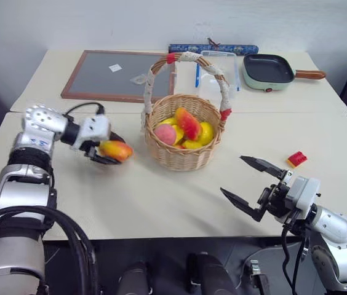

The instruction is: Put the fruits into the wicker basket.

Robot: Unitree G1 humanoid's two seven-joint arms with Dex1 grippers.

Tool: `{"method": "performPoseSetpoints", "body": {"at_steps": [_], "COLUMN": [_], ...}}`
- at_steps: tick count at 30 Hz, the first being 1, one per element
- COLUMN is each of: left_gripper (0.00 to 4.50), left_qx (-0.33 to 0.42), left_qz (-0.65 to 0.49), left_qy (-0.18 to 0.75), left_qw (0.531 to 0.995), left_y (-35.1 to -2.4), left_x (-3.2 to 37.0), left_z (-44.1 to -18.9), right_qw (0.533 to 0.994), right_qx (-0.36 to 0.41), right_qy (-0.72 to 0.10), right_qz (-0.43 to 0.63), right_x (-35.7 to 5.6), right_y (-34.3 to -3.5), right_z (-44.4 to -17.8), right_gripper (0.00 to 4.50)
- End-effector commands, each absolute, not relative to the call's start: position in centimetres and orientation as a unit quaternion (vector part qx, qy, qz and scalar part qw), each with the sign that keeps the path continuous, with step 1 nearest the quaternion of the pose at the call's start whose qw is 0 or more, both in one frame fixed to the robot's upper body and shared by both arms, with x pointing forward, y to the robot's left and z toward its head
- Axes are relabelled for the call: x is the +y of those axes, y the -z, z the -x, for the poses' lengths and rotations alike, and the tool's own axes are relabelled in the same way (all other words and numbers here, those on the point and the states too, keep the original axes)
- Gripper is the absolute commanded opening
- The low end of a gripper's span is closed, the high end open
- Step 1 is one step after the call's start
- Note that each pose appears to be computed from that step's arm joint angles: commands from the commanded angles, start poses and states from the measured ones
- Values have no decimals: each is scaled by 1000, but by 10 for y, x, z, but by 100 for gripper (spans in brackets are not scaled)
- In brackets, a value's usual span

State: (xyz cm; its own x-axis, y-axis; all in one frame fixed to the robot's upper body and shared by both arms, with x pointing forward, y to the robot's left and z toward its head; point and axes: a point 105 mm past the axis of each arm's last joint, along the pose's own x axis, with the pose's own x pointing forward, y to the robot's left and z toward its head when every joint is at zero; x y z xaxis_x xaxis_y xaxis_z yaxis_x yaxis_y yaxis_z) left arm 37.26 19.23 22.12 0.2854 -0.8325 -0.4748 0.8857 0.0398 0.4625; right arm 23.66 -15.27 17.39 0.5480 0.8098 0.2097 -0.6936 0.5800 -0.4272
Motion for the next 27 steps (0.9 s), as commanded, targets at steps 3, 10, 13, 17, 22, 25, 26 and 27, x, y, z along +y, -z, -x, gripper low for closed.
{"method": "performPoseSetpoints", "body": {"at_steps": [3,10,13,17,22,25,26,27], "left_gripper": [311,311,383,447,447,447,447,447], "left_qx": [-95,-128,-127,-126,-152,-173,-171,-159], "left_qz": [-355,-380,-378,-377,-324,-265,-260,-252], "left_qy": [637,567,554,557,573,608,614,621], "left_qw": [678,719,731,729,737,728,726,725], "left_y": [-273,-267,-260,-256,-273,-285,-285,-284], "left_x": [125,41,33,32,50,69,74,81], "left_z": [-342,-370,-378,-378,-366,-343,-338,-333], "right_qw": [865,862,863,867,883,901,904,908], "right_qx": [-218,-226,-231,-232,-225,-200,-192,-178], "right_qy": [-421,-424,-419,-411,-389,-376,-375,-374], "right_qz": [165,162,161,160,137,87,75,67], "right_x": [-157,-153,-153,-152,-161,-174,-177,-182], "right_y": [-190,-191,-192,-193,-197,-201,-203,-203], "right_z": [-233,-236,-237,-237,-242,-255,-259,-264], "right_gripper": [450,450,450,450,450,450,450,450]}}
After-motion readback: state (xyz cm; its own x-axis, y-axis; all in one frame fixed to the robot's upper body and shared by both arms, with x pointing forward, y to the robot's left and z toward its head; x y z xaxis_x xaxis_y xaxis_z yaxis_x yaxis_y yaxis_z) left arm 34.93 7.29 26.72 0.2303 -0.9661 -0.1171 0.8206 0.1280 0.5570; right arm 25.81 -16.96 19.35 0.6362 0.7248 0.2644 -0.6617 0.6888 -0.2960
